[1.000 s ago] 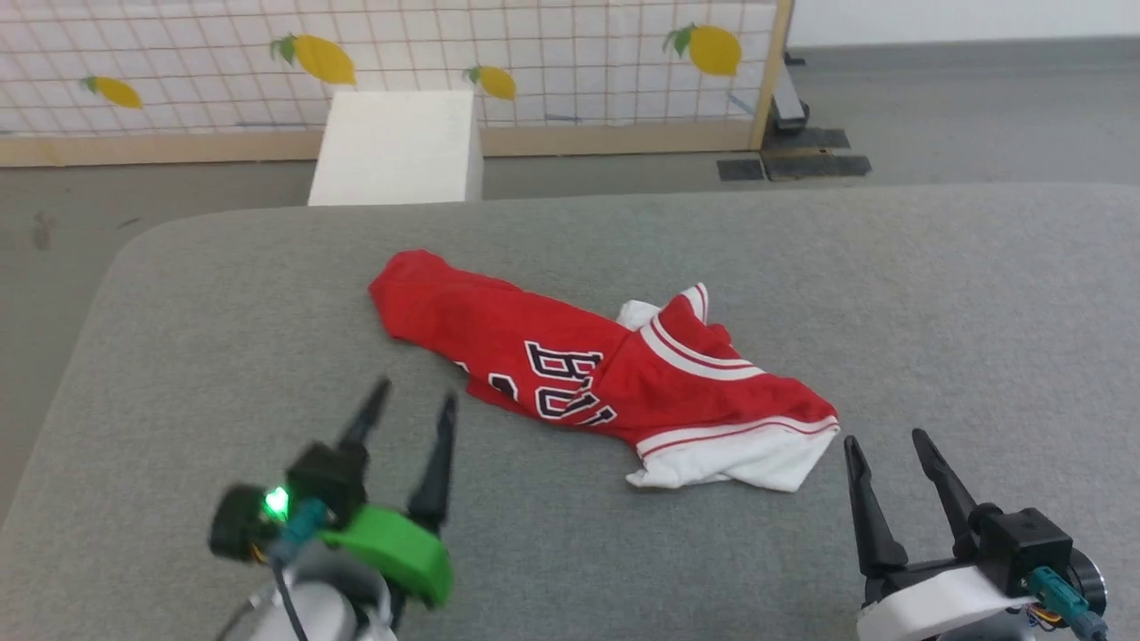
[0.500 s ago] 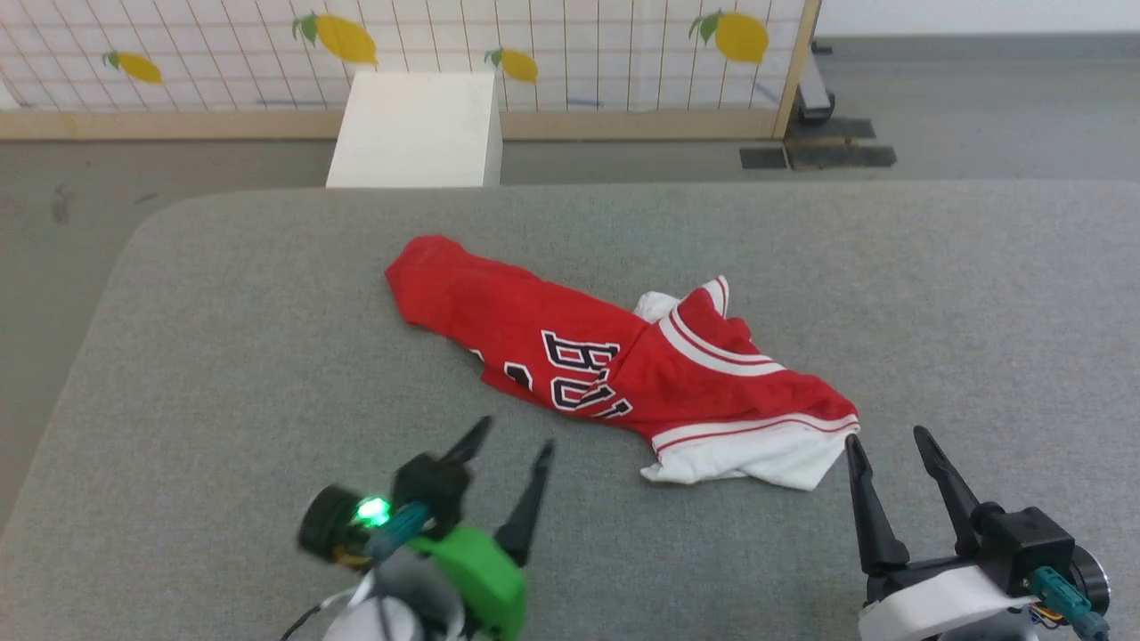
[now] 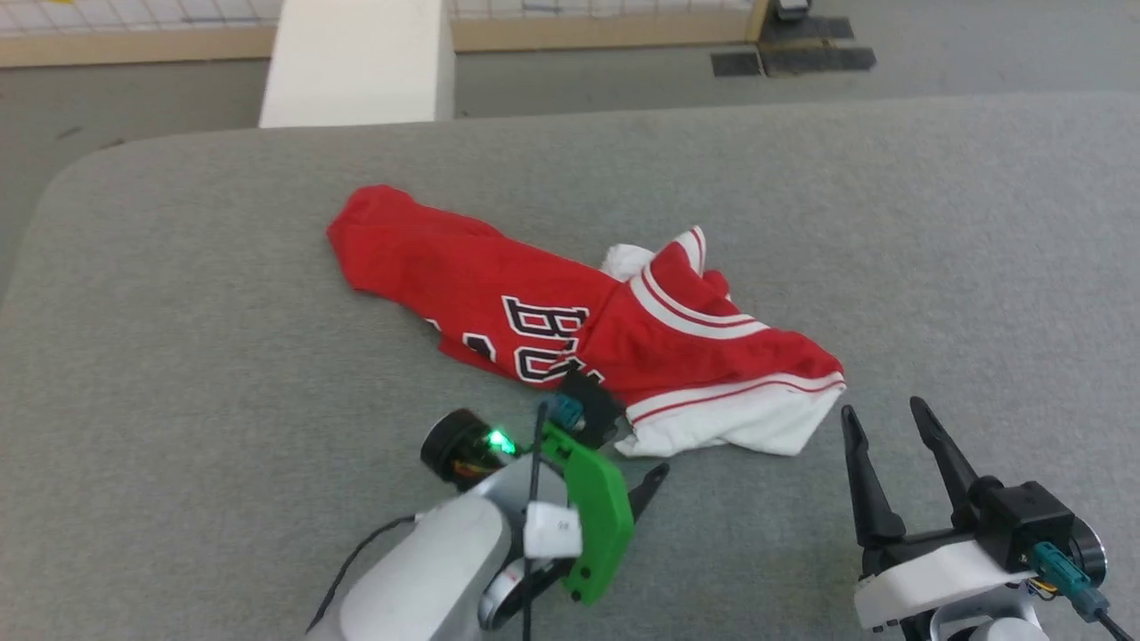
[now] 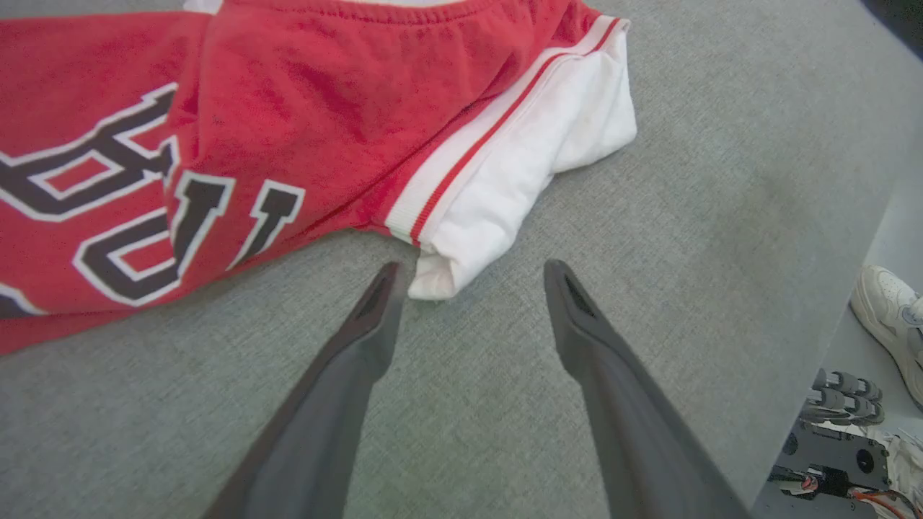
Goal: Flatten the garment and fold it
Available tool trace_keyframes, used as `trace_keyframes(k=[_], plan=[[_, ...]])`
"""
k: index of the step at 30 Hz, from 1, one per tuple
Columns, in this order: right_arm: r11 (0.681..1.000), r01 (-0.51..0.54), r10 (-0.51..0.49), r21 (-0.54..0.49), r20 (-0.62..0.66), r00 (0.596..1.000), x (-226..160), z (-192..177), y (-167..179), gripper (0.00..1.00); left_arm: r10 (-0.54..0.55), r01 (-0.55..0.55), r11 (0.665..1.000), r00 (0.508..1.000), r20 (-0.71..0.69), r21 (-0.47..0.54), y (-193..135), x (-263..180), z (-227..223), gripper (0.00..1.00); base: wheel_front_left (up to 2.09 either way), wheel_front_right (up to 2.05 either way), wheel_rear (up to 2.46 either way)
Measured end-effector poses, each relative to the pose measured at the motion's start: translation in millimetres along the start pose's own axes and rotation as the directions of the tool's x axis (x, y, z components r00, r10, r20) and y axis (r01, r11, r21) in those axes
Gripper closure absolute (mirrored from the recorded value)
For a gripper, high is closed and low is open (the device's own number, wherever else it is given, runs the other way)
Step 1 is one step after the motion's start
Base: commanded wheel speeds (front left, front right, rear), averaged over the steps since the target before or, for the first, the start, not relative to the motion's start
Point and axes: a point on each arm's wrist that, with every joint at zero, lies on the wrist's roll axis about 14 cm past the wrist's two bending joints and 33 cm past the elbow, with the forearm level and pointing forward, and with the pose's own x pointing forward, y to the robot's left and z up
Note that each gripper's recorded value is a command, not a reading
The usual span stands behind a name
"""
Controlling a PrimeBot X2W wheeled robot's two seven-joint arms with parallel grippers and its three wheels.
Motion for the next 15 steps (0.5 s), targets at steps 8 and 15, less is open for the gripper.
trace_keyframes(k=[8,15], plan=[[0.999,0.051,-0.05,0.004,-0.028,0.998,-2,-8,-16,0.0,-0.041,0.043,0.999,0.995,-0.091,0.013,6,28,-8,0.0,0.0,0.0,0.0],[0.997,0.075,-0.075,0.009,-0.052,0.996,-3,-16,-23,0.0,-0.081,0.081,0.997,0.989,-0.121,-0.011,1,40,-19,1.0,0.0,0.0,0.0]])
